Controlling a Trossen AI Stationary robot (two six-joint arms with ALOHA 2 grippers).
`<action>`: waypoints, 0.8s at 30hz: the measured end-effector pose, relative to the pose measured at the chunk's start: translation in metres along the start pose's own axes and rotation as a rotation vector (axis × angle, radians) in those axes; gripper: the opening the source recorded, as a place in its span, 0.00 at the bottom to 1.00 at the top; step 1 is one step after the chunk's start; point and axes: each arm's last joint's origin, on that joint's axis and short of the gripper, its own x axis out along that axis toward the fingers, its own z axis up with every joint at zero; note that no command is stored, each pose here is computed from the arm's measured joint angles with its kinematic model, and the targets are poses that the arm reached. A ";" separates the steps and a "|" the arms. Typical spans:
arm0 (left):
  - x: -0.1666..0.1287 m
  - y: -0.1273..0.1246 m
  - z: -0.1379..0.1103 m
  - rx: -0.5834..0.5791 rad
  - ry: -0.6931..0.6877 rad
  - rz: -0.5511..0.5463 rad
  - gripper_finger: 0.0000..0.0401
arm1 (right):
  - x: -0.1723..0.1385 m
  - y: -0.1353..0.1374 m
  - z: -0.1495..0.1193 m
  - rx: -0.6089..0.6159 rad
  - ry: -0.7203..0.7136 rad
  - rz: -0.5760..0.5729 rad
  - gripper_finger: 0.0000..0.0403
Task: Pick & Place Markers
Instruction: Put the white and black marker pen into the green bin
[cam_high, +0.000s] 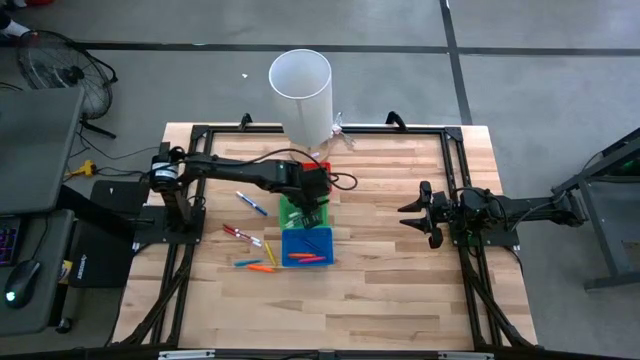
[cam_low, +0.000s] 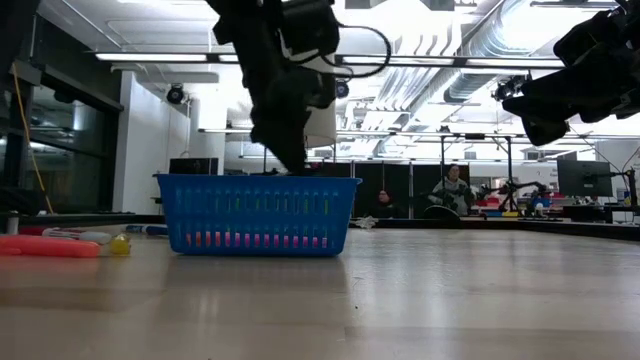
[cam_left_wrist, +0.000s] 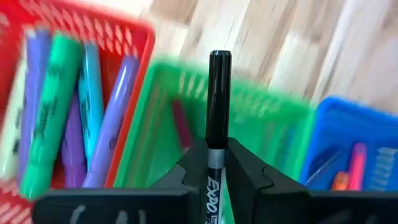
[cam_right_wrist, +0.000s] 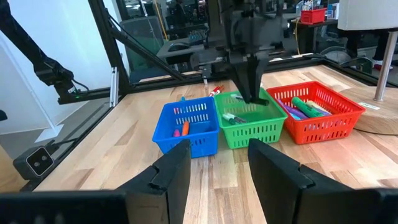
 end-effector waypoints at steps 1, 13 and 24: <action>0.002 0.000 0.001 0.000 -0.005 0.004 0.09 | 0.000 0.000 0.000 0.000 0.000 0.000 0.37; 0.006 0.001 -0.003 -0.006 0.040 0.005 0.13 | 0.000 0.000 0.000 -0.001 0.001 -0.001 0.37; 0.006 0.001 -0.007 -0.029 0.084 0.014 0.14 | 0.000 0.000 0.000 0.000 0.001 -0.001 0.37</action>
